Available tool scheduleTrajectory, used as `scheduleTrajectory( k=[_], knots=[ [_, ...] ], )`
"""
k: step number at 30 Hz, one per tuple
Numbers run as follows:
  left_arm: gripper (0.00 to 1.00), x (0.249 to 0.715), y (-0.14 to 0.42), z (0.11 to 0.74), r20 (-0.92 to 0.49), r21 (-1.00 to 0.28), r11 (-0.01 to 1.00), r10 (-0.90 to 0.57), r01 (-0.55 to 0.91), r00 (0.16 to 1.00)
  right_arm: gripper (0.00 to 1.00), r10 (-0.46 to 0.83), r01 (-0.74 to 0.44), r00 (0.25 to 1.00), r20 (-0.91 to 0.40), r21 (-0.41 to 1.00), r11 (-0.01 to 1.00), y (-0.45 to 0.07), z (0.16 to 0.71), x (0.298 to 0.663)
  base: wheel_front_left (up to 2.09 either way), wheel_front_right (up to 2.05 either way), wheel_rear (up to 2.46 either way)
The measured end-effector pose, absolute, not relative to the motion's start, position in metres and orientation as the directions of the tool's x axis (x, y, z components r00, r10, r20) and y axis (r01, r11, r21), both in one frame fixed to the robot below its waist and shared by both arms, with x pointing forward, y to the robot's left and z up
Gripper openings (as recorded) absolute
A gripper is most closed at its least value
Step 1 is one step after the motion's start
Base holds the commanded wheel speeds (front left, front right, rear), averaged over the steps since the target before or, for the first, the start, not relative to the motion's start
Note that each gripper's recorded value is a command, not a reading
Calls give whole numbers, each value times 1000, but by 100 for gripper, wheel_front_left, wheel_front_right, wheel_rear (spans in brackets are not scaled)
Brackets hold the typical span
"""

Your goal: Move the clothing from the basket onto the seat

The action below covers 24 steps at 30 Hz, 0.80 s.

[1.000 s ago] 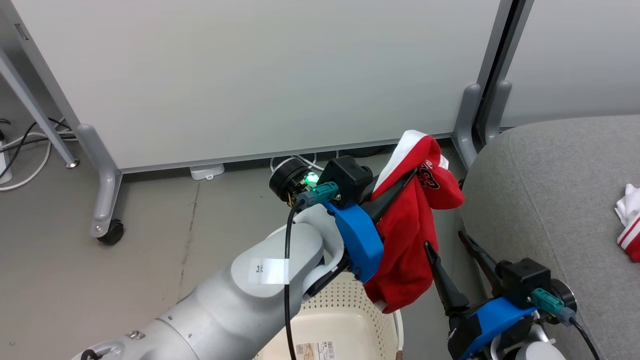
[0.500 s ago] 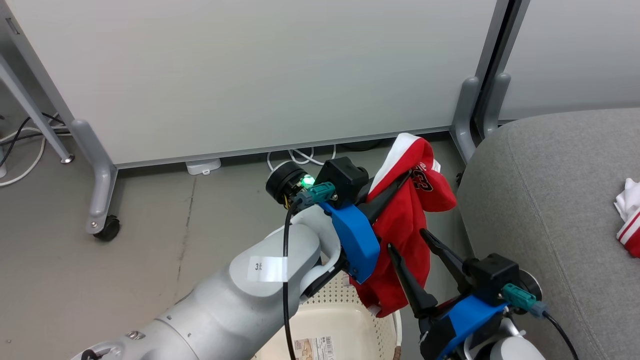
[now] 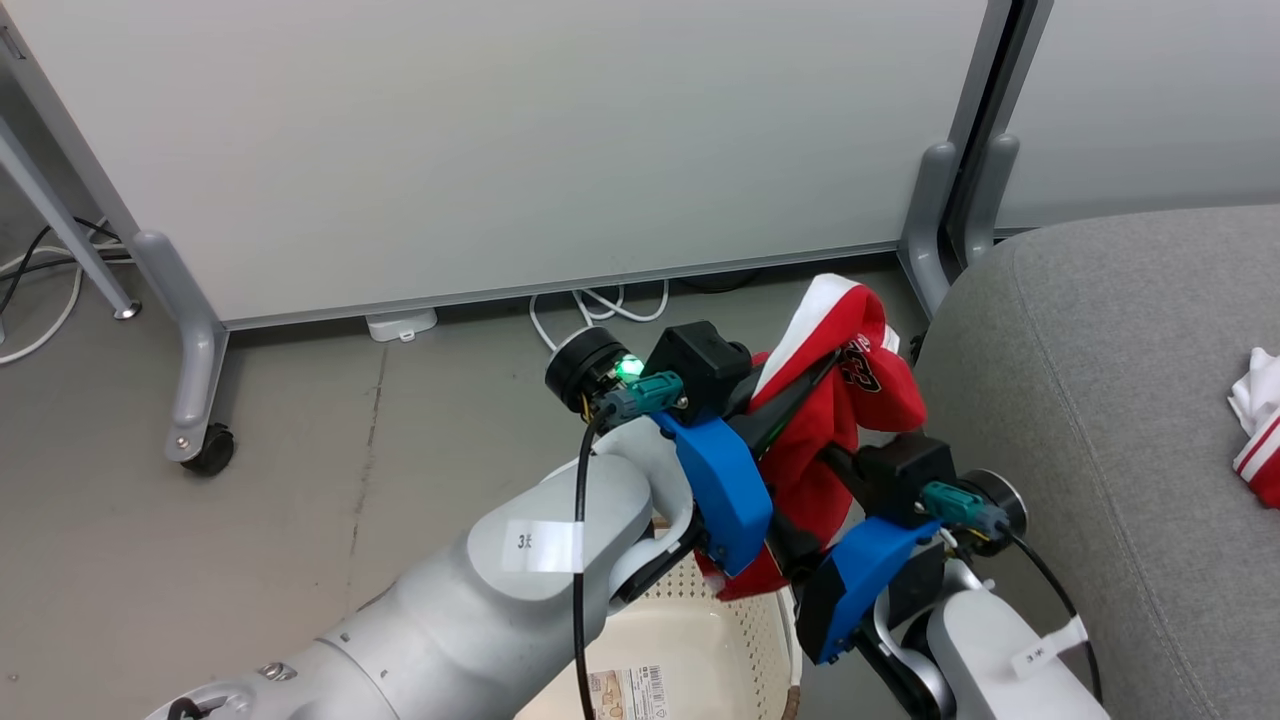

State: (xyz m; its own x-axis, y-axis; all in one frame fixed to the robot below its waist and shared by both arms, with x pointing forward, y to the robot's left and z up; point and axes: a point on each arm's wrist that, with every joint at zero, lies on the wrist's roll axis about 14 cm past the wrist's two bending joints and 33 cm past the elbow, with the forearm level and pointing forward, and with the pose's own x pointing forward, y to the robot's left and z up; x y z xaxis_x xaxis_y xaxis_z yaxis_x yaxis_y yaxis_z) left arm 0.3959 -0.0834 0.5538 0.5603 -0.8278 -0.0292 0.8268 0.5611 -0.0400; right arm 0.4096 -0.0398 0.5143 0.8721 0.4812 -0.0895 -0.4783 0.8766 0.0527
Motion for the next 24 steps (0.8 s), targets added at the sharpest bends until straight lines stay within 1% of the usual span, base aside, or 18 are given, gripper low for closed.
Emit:
scheduleTrajectory(
  k=[7, 8, 9, 10, 24],
  knots=[
    [0, 393, -86, 555, -25, -48, 552, -834, 832, 552, 100, 469, -472, 876, -109, 3, 882, -42, 506, 423, 0, 0, 0],
    [0, 393, -86, 555, -24, -48, 552, -834, 833, 551, 89, 468, -471, 877, -108, 1, 882, -42, 506, 424, 0, 0, 0],
    [0, 393, -86, 555, -23, -47, 551, -835, 833, 550, 40, 468, -471, 877, -106, 0, 882, -42, 506, 425, 0, 0, 0],
    [0, 392, -86, 556, -23, -46, 551, -835, 834, 550, 0, 469, -471, 878, -100, -1, 882, -42, 506, 425, 0, 0, 0],
    [0, 389, -90, 559, -23, -37, 545, -839, 838, 544, 0, 474, -476, 877, -77, 0, 880, -42, 506, 421, 0, 0, 0]
  ],
)
